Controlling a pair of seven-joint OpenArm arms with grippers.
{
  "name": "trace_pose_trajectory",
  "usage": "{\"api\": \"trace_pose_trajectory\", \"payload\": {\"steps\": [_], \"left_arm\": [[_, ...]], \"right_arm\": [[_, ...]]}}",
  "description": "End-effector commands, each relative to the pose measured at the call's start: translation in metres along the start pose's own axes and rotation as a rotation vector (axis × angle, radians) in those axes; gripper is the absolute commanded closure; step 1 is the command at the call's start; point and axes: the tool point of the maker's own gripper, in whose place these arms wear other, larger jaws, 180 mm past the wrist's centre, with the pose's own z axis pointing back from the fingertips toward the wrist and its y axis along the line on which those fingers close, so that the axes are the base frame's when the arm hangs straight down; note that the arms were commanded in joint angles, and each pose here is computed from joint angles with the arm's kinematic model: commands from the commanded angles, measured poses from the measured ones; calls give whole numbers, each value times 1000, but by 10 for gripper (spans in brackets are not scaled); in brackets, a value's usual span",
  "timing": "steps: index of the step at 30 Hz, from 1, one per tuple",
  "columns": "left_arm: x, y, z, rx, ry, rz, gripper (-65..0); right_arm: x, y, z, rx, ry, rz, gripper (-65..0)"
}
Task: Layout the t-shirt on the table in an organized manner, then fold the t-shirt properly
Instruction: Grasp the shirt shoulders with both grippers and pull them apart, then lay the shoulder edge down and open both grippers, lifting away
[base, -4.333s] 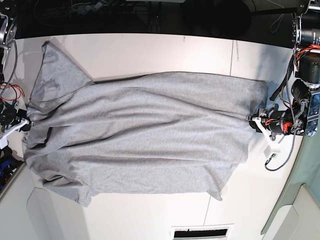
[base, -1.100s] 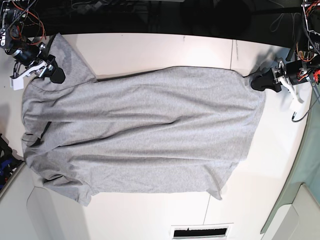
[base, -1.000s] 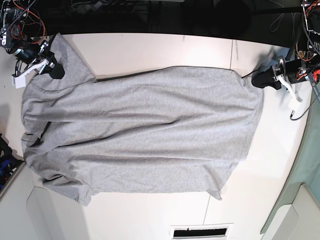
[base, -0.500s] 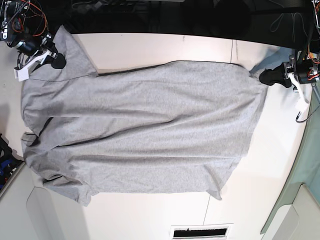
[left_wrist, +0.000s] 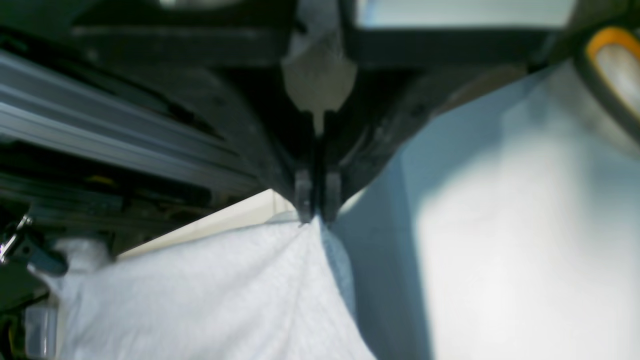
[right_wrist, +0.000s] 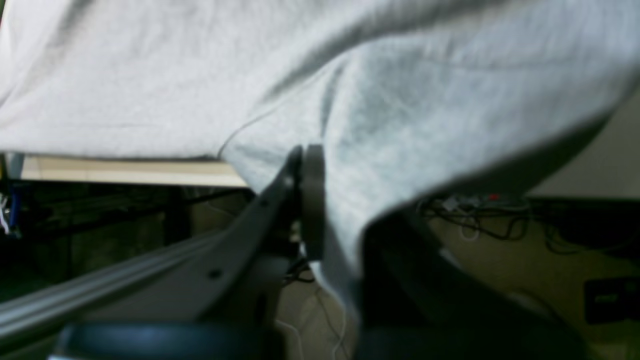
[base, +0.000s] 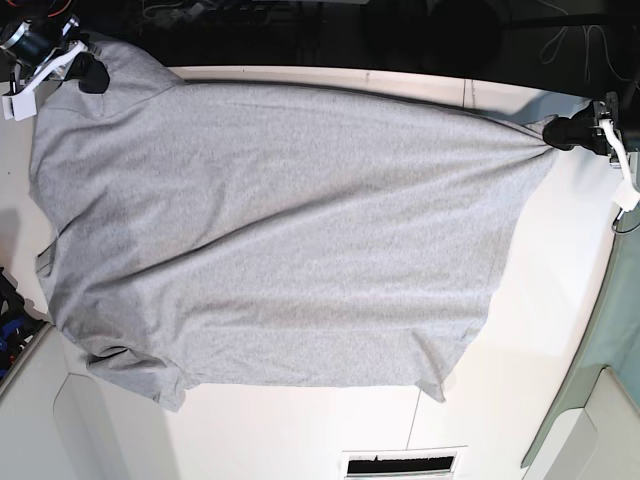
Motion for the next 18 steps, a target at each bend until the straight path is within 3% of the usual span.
{"api": "trace_pose_trajectory", "payload": {"steps": [1, 5, 10, 15, 18], "left_arm": [[12, 2, 15, 15, -37, -23, 0], [27, 9, 33, 42, -116, -13, 0], [38, 5, 37, 19, -181, -4, 0], [55, 15, 22, 99, -255, -37, 0], [61, 11, 2, 108, -249, -72, 0]], "right_arm": [[8, -1, 11, -1, -31, 20, 0], [11, -1, 28, -29, -51, 45, 0], [43, -1, 43, -60, -152, 94, 0], [86, 8, 32, -43, -243, 144, 0], [110, 12, 18, -26, -279, 153, 0]]}}
